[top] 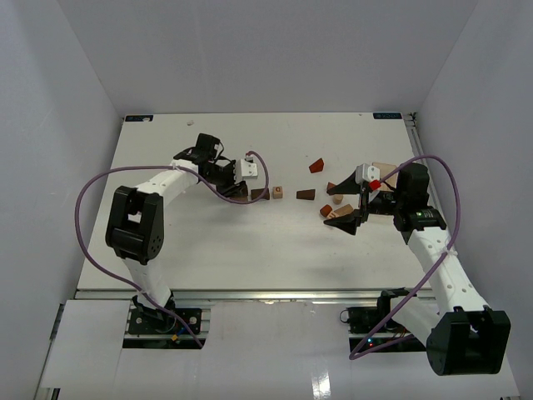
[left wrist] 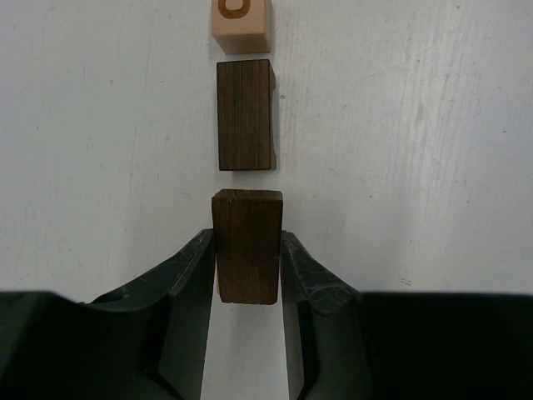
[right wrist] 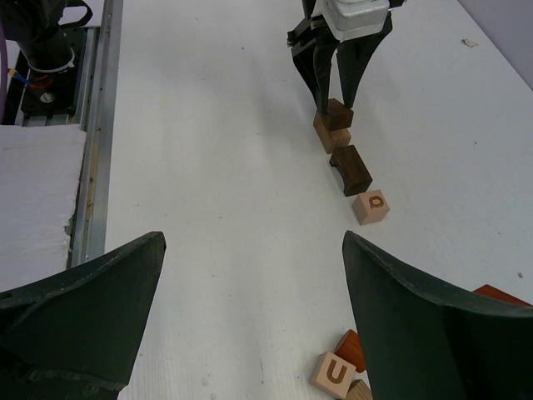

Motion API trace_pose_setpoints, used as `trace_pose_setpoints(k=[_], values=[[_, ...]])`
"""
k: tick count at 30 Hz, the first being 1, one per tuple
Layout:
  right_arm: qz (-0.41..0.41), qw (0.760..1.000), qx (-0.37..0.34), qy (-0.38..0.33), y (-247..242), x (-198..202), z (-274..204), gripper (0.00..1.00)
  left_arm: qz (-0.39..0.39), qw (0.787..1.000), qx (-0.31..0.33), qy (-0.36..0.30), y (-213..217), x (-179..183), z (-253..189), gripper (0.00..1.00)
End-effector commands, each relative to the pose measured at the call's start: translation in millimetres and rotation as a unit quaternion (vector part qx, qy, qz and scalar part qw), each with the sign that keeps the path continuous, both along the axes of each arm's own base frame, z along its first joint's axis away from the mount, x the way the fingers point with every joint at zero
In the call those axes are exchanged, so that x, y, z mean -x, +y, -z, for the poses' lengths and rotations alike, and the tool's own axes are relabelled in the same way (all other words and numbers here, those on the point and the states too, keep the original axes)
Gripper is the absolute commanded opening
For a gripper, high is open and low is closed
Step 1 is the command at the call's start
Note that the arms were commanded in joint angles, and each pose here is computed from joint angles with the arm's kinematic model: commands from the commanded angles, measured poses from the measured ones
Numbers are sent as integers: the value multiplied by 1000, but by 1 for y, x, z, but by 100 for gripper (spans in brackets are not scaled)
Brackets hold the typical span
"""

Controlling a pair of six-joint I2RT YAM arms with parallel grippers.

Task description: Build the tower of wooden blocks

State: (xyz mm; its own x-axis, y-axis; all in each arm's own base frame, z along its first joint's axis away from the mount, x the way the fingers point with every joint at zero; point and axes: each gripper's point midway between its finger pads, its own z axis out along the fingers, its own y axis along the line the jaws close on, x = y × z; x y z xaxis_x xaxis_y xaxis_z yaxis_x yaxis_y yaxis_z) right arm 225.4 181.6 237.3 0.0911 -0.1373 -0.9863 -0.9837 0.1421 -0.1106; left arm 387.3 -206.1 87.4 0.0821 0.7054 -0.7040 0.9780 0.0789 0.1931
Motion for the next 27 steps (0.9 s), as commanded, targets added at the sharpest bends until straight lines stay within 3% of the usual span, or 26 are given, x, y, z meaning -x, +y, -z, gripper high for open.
trace_pose_setpoints(k=[1, 27], values=[[-8, 1000, -7, 2, 0, 3, -1, 93, 14, 1000, 19, -12, -3, -6, -11, 12], [-5, 1000, -8, 5, -2, 2, -1, 93, 6, 1000, 13, -2, -2, -14, -2, 22]])
